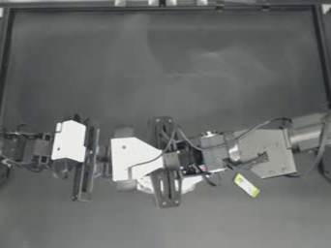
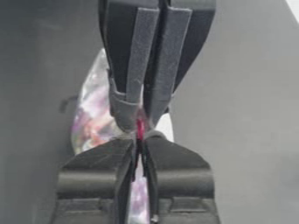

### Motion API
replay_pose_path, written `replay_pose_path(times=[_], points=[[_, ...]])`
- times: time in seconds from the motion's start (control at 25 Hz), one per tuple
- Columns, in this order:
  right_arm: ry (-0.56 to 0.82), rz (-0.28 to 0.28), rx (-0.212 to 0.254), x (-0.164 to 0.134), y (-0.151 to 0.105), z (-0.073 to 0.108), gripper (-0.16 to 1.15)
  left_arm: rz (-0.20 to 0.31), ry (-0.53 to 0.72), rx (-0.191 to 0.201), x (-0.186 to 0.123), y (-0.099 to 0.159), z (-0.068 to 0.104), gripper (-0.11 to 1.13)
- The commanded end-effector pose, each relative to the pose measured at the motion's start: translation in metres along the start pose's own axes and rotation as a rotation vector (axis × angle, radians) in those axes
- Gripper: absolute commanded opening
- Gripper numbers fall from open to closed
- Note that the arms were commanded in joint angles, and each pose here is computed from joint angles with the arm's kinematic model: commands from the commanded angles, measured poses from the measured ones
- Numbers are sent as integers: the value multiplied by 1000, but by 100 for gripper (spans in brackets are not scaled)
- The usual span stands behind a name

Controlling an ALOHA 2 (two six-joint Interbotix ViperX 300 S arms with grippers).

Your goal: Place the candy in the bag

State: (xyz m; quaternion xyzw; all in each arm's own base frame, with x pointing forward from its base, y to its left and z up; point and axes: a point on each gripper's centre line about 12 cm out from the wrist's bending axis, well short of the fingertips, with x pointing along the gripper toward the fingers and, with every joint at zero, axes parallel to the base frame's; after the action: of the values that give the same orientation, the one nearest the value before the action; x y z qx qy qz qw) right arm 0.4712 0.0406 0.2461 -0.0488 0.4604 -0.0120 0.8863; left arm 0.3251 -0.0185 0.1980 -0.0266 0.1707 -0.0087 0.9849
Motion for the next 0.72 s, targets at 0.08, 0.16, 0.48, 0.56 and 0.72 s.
replay_pose_path(times=[0.08, 0.16, 0.48, 0.56, 0.72], points=[[-46, 1, 2, -17, -2, 9, 6, -14, -49, 11, 0, -4, 15, 26], [-43, 1, 3, -16, -1, 8, 6, -18, -49, 18, -1, -5, 15, 15], [-27, 4, 6, -13, -1, 4, 6, -27, -44, 33, -1, -8, 14, 5], [-19, 6, 9, -13, 0, 0, 6, -27, -46, 36, -2, -8, 14, 5], [-12, 1, 25, -16, -2, -5, 6, -27, -44, 37, -2, -8, 14, 5]])
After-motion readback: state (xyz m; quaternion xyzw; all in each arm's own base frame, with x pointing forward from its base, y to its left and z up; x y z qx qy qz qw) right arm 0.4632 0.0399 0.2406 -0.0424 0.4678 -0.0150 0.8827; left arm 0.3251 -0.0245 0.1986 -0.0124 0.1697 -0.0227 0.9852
